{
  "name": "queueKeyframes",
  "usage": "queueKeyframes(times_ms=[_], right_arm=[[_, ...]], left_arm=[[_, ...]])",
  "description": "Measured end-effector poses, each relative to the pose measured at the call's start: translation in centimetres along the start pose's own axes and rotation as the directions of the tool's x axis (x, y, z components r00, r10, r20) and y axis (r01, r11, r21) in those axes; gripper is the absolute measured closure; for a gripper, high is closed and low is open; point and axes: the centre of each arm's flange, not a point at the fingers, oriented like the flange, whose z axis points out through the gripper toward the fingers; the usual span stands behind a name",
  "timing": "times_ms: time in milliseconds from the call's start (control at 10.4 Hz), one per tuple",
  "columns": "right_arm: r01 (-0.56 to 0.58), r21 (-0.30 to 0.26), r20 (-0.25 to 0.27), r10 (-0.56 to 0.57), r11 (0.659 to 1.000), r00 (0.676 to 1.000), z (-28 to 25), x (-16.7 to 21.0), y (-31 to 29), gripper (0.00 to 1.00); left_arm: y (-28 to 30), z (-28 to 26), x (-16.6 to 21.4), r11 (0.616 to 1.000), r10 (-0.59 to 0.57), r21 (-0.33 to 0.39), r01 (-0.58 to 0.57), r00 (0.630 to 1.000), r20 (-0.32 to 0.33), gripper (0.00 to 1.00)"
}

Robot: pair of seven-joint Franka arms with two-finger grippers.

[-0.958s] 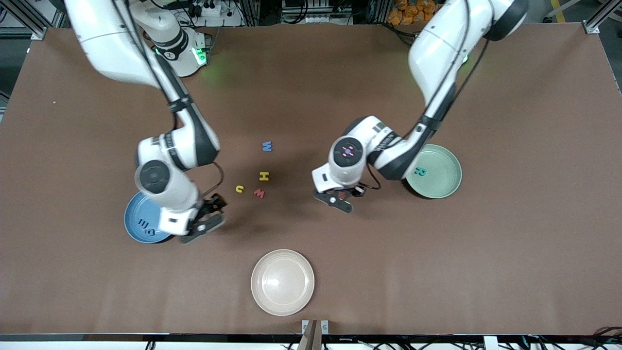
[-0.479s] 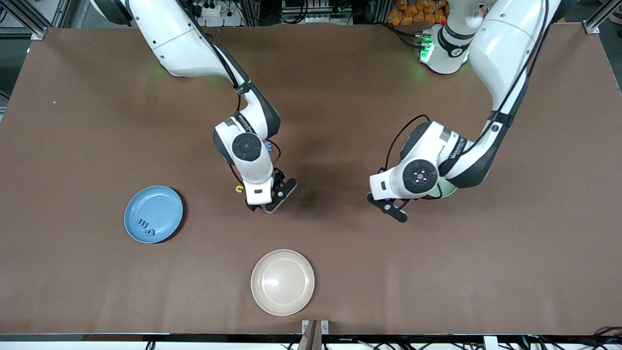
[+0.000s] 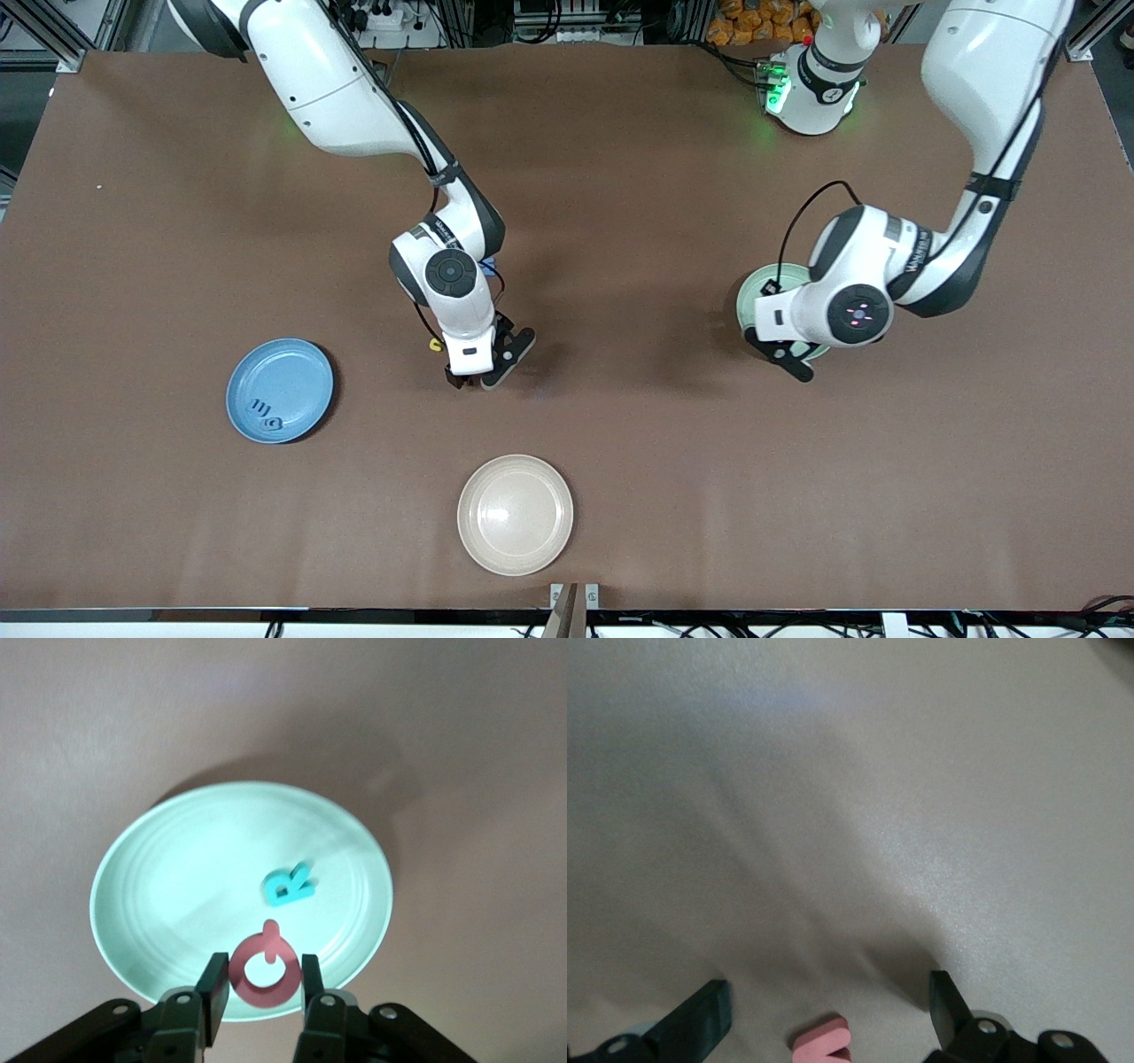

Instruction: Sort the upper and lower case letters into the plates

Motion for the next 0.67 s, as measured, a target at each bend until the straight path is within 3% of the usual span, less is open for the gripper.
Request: queueKeyframes(times_ms=[96,383,479,671], right_arm=[[0.001,-0.001,-0.002,-0.001,1.000,1.000,0.1,-0.1,0.0,0.00],[-0.004,0.001,0.004,0.004,1.000,1.000,0.1,-0.5,0.2,0.00],[-0.010,0.001,0.009,0.010,1.000,1.000,0.0,-0.7,0.6,0.00],[-0.024,0.002,0.017,0.024,1.000,1.000,-0.1,-1.3,1.5,0.00]], left_arm=[[-0.6,0.4,-0.5,0.999,-0.015,-0.035,0.015,1.000,-0.007,0.55],[2.0,-0.2,0.8,0.998,-0.015,-0.058,0.013,0.999,-0.037,0.19],[3.7,-0.8,1.6,0.997,-0.047,-0.066,0.043,0.998,-0.051,0.01],[8.0,-2.7,4.4,0.990,-0.125,-0.080,0.118,0.988,-0.089,0.00]])
